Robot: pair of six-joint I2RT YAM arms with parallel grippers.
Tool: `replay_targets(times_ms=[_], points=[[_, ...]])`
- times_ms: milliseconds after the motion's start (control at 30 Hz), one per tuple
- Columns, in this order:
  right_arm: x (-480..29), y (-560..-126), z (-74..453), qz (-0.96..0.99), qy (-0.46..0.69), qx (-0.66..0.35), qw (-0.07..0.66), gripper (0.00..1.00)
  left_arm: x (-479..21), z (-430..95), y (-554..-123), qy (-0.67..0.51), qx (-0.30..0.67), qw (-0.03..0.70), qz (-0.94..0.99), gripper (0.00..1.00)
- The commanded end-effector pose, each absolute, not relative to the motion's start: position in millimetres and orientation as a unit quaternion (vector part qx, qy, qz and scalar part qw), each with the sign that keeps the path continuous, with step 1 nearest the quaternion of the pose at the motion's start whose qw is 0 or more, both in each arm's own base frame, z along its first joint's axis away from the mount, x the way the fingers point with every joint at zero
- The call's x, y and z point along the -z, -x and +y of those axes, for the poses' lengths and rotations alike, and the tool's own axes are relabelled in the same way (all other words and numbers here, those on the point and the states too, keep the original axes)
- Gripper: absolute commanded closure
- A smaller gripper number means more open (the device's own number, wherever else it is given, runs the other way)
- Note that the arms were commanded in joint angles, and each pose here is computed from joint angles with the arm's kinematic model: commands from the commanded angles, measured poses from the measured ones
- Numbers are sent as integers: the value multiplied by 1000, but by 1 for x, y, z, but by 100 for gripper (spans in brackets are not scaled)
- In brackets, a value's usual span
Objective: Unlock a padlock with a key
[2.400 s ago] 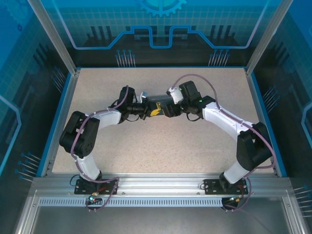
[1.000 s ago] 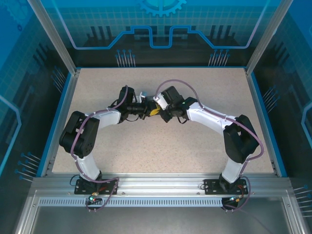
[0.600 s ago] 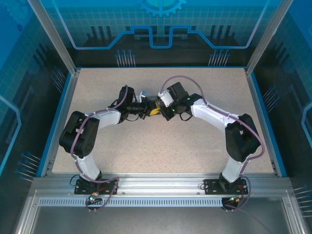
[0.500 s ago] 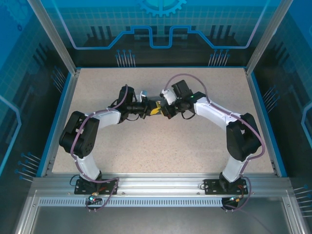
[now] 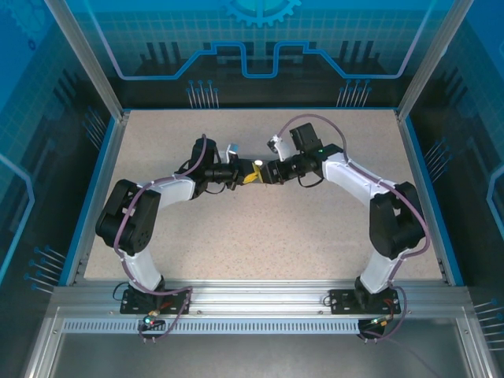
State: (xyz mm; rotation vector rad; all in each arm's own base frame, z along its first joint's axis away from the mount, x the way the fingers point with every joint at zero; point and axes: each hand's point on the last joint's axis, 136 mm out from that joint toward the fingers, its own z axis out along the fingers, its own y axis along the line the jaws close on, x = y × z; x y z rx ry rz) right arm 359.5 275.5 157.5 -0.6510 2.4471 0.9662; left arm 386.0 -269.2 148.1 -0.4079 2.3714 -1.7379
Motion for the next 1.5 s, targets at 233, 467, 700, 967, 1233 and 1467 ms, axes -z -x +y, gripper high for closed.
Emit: replay_targets(times_ms=[233, 467, 700, 967, 1233, 1467], points=[[-168, -359, 258, 896, 320, -134, 278, 60, -135, -263, -383, 162, 565, 67, 806, 100], [-155, -359, 274, 879, 380, -56, 283, 68, -134, -263, -383, 162, 564, 66, 807, 100], [-149, -362, 279, 869, 400, -9, 290, 68, -135, -263, -383, 160, 565, 66, 806, 100], [-145, -367, 287, 856, 420, 40, 299, 72, -135, -263, -383, 160, 566, 65, 806, 100], [-140, -371, 293, 850, 427, 73, 300, 85, -136, -263, -382, 159, 568, 67, 805, 100], [-142, -368, 298, 857, 419, 41, 296, 100, -132, -263, -381, 161, 566, 65, 806, 100]])
